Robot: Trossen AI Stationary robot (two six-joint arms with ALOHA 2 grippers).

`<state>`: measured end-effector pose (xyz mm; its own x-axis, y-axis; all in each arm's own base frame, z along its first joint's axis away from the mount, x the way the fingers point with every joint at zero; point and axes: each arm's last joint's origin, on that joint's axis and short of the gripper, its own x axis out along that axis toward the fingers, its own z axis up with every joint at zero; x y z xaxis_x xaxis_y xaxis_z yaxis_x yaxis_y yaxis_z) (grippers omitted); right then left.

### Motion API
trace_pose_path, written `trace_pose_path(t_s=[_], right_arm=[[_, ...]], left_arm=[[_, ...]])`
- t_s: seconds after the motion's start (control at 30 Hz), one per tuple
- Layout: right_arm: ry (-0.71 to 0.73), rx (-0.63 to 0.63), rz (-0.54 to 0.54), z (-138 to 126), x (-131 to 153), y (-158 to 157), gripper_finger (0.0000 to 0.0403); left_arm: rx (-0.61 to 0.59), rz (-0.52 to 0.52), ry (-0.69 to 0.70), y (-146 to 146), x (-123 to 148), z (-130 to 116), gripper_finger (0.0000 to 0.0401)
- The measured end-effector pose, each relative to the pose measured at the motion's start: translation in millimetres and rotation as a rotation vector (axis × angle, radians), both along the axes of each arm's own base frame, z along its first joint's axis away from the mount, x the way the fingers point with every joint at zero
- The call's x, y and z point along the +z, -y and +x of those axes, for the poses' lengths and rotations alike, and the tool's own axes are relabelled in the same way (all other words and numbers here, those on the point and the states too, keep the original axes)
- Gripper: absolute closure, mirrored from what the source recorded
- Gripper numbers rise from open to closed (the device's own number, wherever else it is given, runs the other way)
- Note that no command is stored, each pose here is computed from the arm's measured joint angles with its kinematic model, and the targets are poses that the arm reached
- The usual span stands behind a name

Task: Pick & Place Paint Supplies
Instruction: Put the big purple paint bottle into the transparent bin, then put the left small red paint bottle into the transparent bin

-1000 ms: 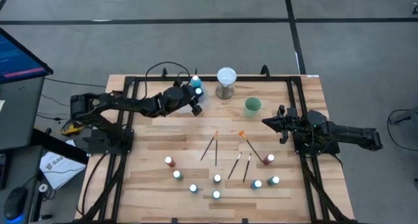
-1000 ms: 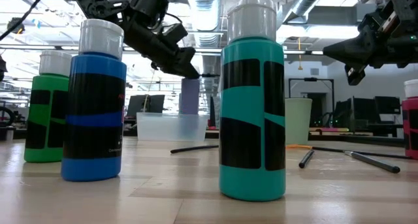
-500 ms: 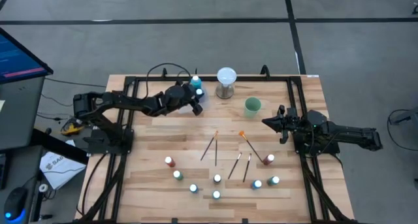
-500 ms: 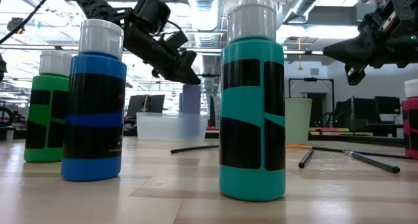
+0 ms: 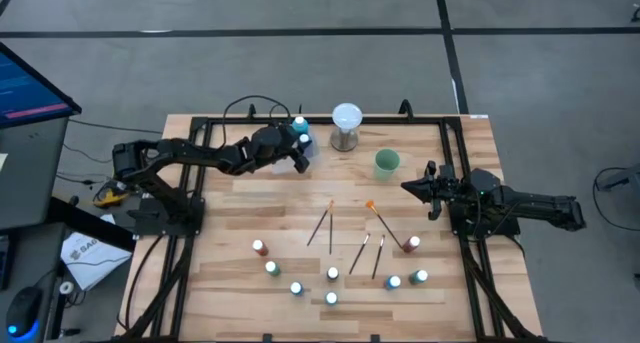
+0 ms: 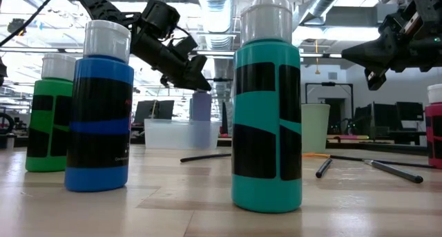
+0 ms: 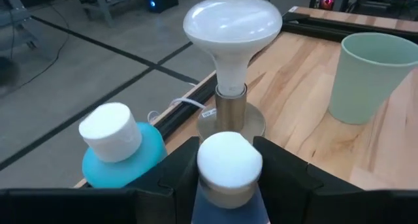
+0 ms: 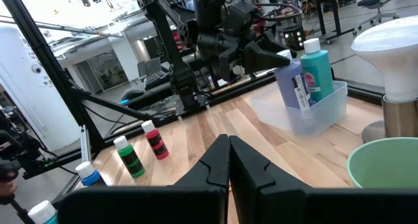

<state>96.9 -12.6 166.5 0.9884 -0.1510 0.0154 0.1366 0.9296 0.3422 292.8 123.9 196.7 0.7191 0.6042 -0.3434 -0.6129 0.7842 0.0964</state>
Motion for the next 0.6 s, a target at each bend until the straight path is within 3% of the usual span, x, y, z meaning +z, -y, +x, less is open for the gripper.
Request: trace_pose_path(t_s=[0.17,0.3,0.6], right_arm=[[0.0,0.0,0.0,0.0,0.0,0.0,0.0403],[-0.001,0.0,0.0,0.0,-0.1,0.0,0.0403],[-0.001,0.0,0.0,0.0,-0.1,0.0,0.0403]], left_arm=[[-0.003,-0.001,0.001,0.0,0.0,0.2,0.026],[-0.08,-0.007,0.006,2.4,3.4,0.1,0.0249],[-0.254,0.062,0.107,27.2,60.8,-25.3,0.0162]])
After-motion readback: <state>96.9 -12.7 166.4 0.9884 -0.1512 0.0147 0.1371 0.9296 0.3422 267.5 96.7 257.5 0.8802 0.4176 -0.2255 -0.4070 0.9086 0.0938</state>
